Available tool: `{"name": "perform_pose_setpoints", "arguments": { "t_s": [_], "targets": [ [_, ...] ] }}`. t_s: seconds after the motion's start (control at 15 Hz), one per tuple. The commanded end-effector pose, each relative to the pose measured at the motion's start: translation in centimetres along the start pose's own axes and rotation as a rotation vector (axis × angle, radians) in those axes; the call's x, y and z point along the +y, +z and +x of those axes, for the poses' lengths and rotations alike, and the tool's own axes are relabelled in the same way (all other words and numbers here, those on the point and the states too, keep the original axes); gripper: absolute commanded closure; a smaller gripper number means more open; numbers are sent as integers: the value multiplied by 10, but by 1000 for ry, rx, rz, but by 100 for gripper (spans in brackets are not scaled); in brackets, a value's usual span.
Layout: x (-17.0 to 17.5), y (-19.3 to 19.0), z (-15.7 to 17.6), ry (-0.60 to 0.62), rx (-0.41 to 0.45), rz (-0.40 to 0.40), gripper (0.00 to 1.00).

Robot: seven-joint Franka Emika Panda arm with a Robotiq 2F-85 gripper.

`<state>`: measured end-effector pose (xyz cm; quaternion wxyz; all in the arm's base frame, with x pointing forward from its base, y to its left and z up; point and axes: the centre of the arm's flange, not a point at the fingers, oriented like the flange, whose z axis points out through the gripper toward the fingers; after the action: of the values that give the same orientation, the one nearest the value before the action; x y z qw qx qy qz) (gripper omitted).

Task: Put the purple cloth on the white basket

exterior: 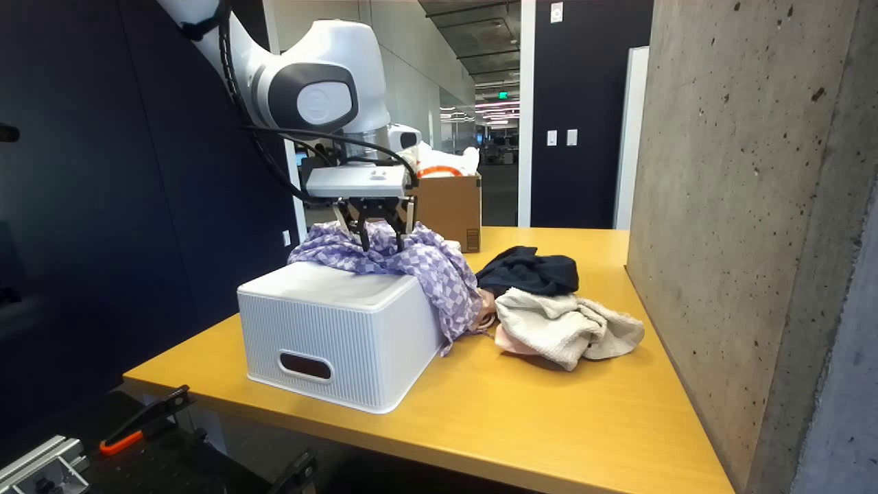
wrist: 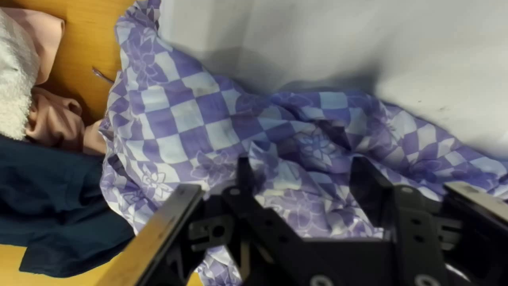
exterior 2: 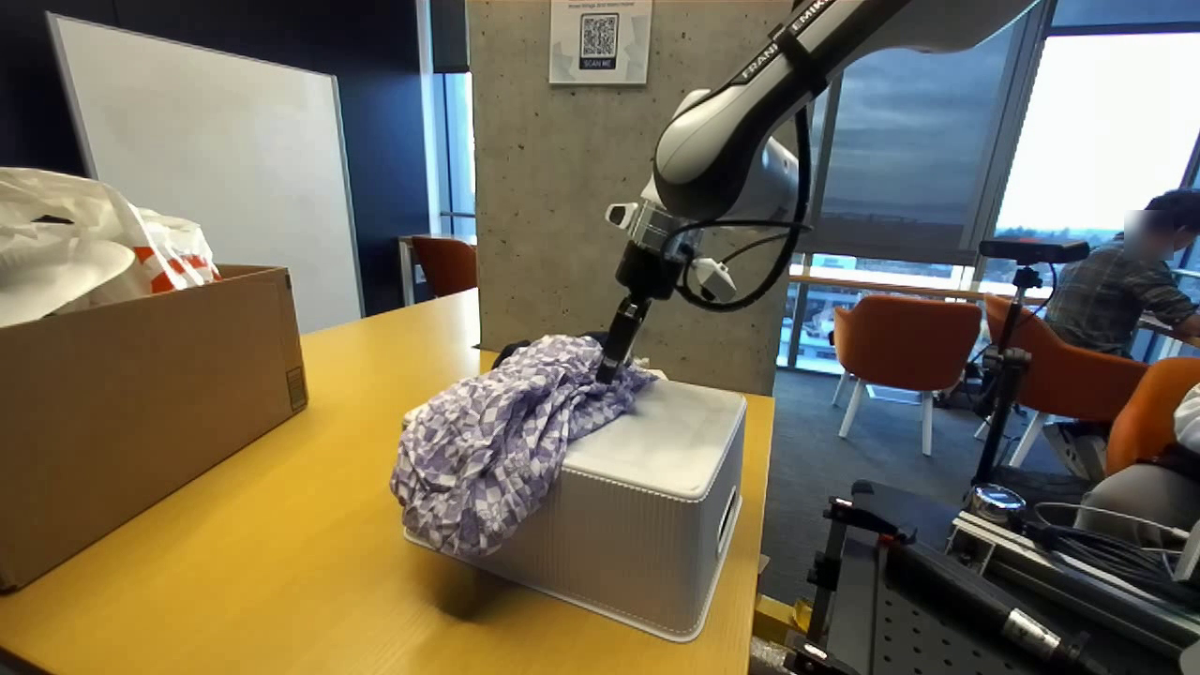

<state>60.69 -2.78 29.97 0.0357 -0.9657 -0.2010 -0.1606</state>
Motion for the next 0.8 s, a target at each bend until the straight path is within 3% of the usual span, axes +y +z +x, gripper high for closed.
{"name": "perform_pose_setpoints", "arguments": {
  "t_s": [0.0,0.2,0.33,0.53,0.73],
  "targets": [
    [9,1,3,-23,43,-11,65],
    [11,-5,0,-44,48,-48,88],
    [16,-8,0,-51,56,-73,99],
    [32,-16,-1,-71,65,-134,100],
    [73,-35,-5,-63,77,-218,99]
  ]
}}
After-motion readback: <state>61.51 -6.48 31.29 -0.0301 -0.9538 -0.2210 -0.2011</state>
